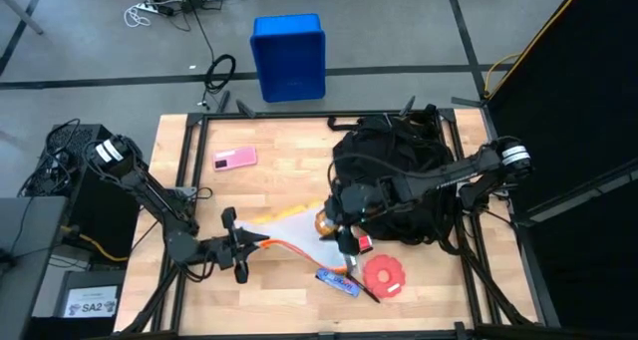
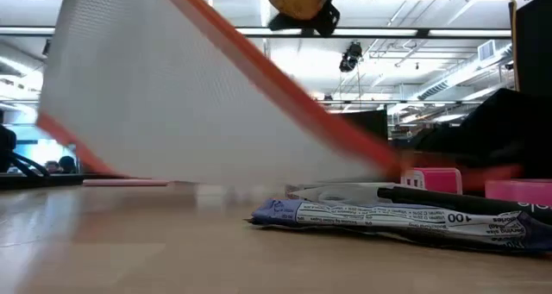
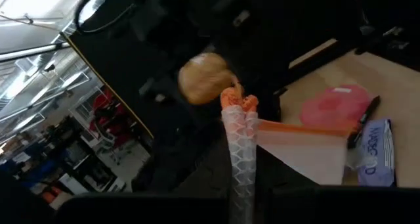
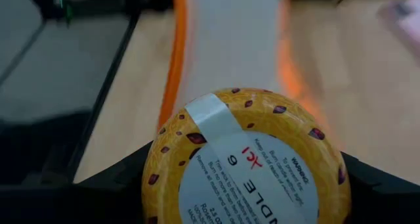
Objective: Unpack backpack
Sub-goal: Put the scented candle into the zip bag
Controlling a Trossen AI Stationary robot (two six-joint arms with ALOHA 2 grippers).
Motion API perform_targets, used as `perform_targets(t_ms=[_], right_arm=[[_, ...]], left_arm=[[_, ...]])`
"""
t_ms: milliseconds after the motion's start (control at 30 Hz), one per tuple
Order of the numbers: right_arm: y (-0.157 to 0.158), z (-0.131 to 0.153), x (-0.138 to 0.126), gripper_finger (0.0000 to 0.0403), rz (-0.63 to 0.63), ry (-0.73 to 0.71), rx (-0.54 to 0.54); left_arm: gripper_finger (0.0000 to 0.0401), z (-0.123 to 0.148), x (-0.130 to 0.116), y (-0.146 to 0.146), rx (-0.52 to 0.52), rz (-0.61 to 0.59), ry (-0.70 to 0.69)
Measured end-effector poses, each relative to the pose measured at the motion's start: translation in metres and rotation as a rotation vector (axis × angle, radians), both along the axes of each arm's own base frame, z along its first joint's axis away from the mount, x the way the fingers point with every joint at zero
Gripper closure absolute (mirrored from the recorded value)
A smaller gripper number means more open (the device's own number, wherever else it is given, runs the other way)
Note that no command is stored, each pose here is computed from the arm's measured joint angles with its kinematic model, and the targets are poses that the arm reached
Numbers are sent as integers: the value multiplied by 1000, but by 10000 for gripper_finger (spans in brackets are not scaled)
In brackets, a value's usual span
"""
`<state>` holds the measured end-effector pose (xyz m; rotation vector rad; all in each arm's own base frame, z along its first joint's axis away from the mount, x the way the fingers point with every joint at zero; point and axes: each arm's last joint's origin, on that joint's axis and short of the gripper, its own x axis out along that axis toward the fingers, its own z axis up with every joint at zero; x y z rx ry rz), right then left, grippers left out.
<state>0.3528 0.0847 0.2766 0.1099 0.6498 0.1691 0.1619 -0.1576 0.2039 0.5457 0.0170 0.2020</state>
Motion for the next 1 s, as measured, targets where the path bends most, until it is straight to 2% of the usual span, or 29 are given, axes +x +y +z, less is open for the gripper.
perform_targets(t_ms=[267, 400, 600, 733, 1000], right_arm=[[41, -40, 10, 145, 81, 90, 11], [53, -49, 13, 145, 114, 90, 40], [56, -47, 14, 145, 136, 84, 117], [59, -40, 18, 145, 179, 21, 192], [53, -41, 23, 145, 133, -1, 178]], left_arm=[[401, 1, 0, 0, -13, 7, -7], [401, 1, 0, 0, -16, 9, -9], [401, 1, 0, 0, -24, 10, -10], [401, 1, 0, 1, -25, 11, -10], [401, 1, 0, 0, -32, 6, -11]])
